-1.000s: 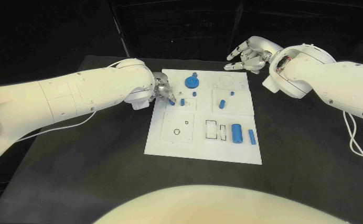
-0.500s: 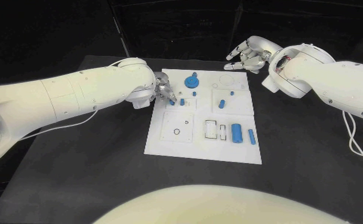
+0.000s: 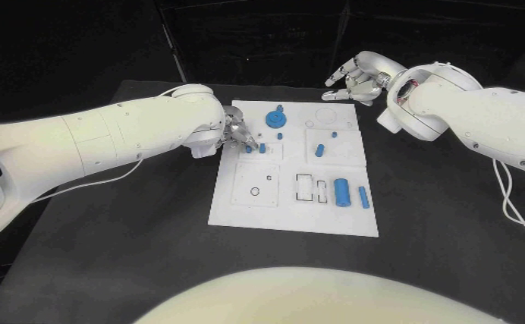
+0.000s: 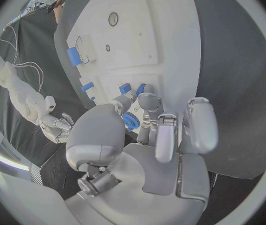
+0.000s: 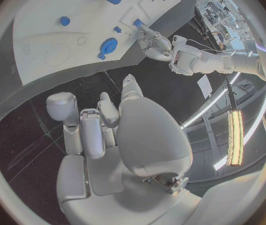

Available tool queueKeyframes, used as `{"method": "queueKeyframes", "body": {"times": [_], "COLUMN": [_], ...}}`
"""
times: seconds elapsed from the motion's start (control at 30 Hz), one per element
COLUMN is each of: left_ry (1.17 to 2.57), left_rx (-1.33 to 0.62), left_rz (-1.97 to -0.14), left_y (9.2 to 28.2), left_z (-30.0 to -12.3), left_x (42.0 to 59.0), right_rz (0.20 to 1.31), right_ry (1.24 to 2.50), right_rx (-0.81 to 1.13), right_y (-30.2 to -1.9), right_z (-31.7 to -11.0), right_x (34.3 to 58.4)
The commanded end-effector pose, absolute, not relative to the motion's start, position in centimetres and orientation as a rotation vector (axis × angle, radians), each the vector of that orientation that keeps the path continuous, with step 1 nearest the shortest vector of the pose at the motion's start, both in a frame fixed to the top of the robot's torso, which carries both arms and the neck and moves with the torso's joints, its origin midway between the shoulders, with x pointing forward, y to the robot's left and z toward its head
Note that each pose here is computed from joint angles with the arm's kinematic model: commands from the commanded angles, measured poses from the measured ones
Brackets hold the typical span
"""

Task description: Assemble the parts on the task board

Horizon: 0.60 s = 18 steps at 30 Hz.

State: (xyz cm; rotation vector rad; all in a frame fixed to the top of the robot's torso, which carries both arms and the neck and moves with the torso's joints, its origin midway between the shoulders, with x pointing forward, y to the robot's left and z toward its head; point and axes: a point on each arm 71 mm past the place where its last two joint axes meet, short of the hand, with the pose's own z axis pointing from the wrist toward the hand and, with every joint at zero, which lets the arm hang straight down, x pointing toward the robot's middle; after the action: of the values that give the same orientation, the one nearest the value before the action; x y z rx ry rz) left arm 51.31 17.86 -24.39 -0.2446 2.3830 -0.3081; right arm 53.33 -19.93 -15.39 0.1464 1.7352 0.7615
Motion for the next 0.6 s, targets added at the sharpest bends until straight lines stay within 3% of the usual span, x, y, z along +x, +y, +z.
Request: {"method": "queueKeyframes", "body": {"times": [0.03, 0.6], "left_ry": [2.406, 2.363], "left_rx": [-0.240, -0.282], "left_rz": [-0.271, -0.314], "left_y": [18.15, 18.92], "left_z": [-24.73, -24.46], "left_x": [51.22, 51.36], "right_rz": [0.781, 0.780], "right_ry": [1.732, 1.730], "right_rx": [0.139, 0.141], "right_y": [-19.77, -19.87], "right_z": [-15.24, -15.26], "right_x": [53.33, 53.39]}}
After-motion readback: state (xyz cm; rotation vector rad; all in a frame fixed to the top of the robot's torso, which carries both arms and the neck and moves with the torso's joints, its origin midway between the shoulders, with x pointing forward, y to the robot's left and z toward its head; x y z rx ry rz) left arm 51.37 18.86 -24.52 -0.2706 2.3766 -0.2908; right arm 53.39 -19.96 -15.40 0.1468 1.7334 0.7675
